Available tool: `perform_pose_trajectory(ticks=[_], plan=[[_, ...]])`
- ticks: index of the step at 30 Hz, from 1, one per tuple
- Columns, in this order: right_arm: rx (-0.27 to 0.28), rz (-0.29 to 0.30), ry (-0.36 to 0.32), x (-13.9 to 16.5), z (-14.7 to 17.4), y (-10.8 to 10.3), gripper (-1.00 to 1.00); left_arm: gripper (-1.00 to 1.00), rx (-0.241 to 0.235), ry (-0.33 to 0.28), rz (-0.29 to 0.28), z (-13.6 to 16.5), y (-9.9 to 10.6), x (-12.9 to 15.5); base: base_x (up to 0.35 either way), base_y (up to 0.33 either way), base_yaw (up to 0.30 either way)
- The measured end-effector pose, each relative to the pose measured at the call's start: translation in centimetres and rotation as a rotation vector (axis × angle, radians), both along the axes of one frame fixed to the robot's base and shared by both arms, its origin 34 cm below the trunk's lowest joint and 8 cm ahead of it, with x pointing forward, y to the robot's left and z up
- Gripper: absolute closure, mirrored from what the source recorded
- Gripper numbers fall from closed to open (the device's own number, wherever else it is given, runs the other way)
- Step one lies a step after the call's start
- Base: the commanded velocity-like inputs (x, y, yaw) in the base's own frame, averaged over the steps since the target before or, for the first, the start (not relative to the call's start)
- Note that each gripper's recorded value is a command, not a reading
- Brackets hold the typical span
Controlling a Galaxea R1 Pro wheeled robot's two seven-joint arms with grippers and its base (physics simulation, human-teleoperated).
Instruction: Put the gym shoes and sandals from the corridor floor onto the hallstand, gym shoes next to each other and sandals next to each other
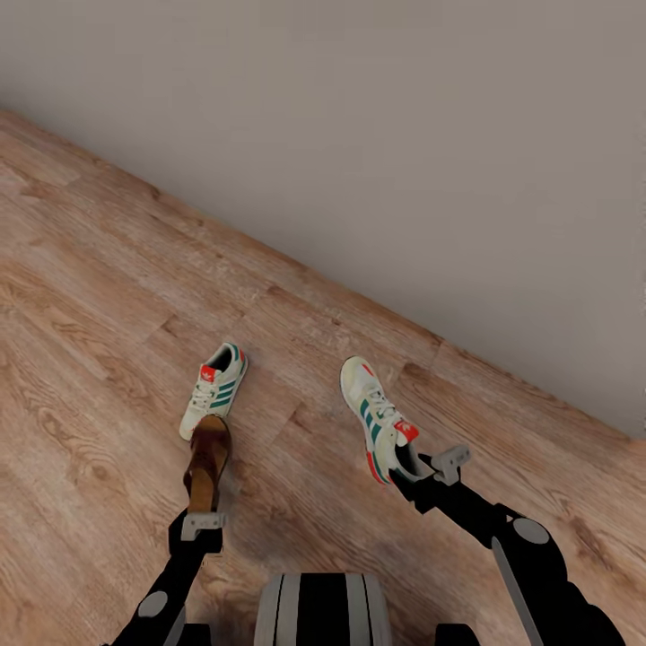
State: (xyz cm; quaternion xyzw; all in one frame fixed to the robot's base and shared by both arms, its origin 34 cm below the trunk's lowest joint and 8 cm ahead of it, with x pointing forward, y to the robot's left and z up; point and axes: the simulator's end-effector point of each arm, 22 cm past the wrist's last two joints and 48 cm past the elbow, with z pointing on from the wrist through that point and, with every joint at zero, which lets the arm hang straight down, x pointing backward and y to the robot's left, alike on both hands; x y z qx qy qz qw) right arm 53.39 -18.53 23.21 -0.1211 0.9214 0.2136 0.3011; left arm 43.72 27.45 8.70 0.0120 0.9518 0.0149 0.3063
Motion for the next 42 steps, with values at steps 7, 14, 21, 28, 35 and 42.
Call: perform_pose_trajectory(ticks=[7,14,21,28,35,42], plan=[[-0.004,0.000,-0.029,0.8,1.4,-0.2,1.00,1.00,0.014,-0.099,-0.020,2.8,0.2,4.3,0.000,0.000,0.000],[-0.006,-0.004,-0.059,1.5,2.8,-0.4,1.00,1.00,0.020,-0.152,-0.023,4.9,0.3,6.7,0.000,0.000,0.000],[-0.009,0.002,-0.104,2.6,4.8,-0.3,1.00,1.00,0.040,-0.110,-0.003,5.6,1.6,3.4,0.000,0.000,0.000],[-0.013,0.006,-0.145,3.4,6.8,-0.3,1.00,1.00,0.066,-0.099,0.026,6.5,2.4,1.2,0.000,0.000,0.000],[-0.029,0.007,-0.184,4.1,8.6,-0.8,1.00,1.00,0.080,-0.105,0.047,7.3,2.9,0.7,0.000,0.000,0.000],[-0.138,0.049,-0.210,4.1,9.3,-3.4,1.00,1.00,0.070,-0.129,0.065,8.1,2.7,0.6,0.000,0.000,0.000]])
